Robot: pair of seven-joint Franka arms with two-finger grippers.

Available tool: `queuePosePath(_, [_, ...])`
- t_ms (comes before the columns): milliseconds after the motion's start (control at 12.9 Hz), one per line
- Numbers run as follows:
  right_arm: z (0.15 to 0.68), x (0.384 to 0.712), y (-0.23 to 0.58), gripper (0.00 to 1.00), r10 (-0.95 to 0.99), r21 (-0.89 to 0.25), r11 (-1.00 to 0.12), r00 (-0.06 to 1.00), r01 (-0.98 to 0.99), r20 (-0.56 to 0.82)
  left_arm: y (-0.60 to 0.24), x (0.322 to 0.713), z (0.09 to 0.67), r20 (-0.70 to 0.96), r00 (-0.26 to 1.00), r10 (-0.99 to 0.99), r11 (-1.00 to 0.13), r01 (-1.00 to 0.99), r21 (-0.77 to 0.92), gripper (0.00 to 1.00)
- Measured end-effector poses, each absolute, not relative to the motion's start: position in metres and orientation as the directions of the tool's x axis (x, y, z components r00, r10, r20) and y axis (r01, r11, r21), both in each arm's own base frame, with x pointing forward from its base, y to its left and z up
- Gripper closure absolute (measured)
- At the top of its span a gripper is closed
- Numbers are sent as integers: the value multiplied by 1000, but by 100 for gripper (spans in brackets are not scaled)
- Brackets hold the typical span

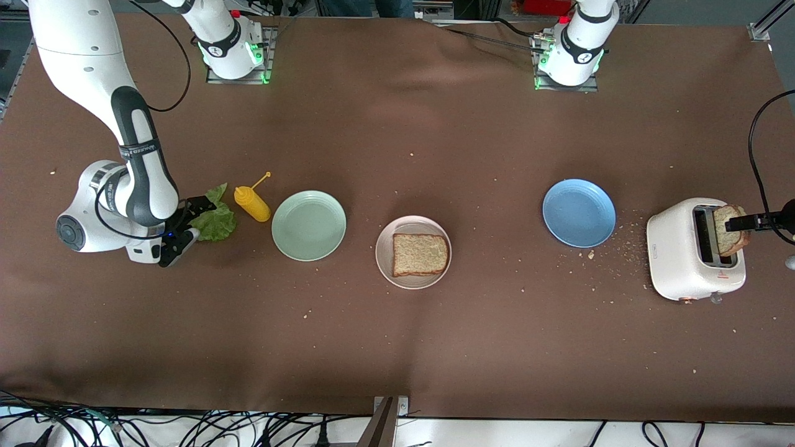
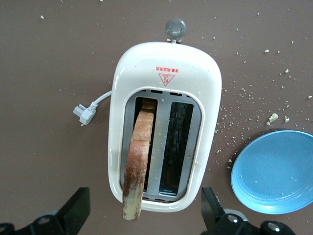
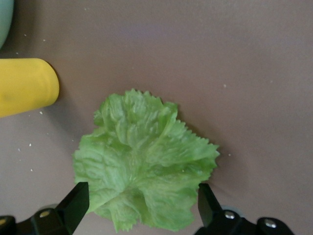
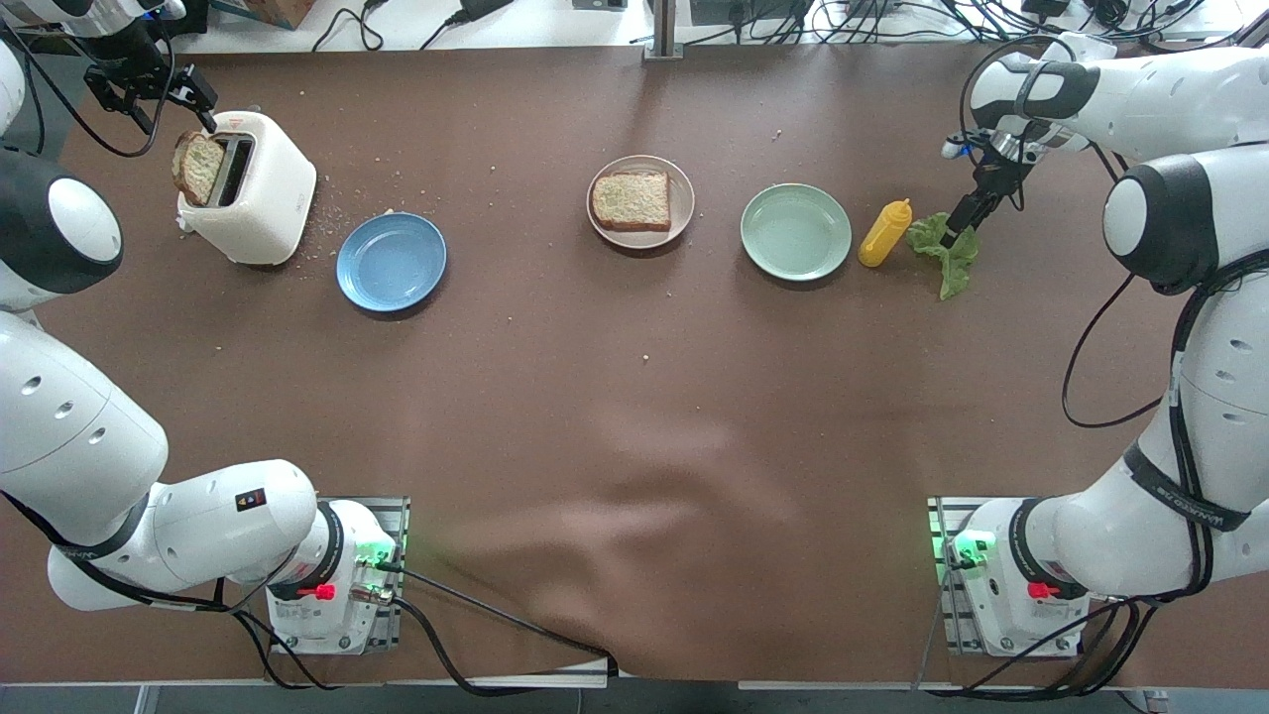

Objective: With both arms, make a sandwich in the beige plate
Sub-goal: 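Grasp the lettuce leaf with the right gripper while the left gripper grasps bread, then lift the lettuce toward the beige plate while the left gripper carries bread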

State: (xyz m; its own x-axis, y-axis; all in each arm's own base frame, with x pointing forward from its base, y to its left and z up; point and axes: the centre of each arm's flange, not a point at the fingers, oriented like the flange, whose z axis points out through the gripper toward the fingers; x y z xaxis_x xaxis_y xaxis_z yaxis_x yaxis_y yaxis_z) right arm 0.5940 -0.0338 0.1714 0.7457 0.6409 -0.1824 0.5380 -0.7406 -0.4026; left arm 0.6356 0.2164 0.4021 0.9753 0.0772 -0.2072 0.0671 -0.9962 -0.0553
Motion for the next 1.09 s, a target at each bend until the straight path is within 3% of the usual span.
queuePosePath(78, [169, 591, -34, 6, 626, -402, -753, 755, 521, -194, 217, 637, 394, -213, 974, 76, -996, 66, -53, 4])
queuePosePath(155, [167, 590, -35, 19, 613, -398, -764, 763, 508, -203, 217, 638, 386, -217, 973, 74, -997, 64, -51, 5])
queuePosePath(620, [169, 590, -36, 89, 607, -387, -772, 765, 503, -217, 221, 640, 368, -247, 969, 9, -997, -9, -71, 73])
queuePosePath(698, [174, 591, -36, 94, 611, -386, -770, 759, 507, -223, 223, 641, 371, -250, 968, -2, -994, -28, -101, 84])
queuePosePath(775, [183, 596, -36, 95, 616, -382, -771, 751, 511, -238, 222, 643, 376, -246, 969, -9, -992, -40, -120, 87])
queuePosePath(1085, [251, 627, -21, 96, 613, -365, -781, 735, 507, -290, 216, 653, 421, -224, 974, -45, -989, -75, -128, 91])
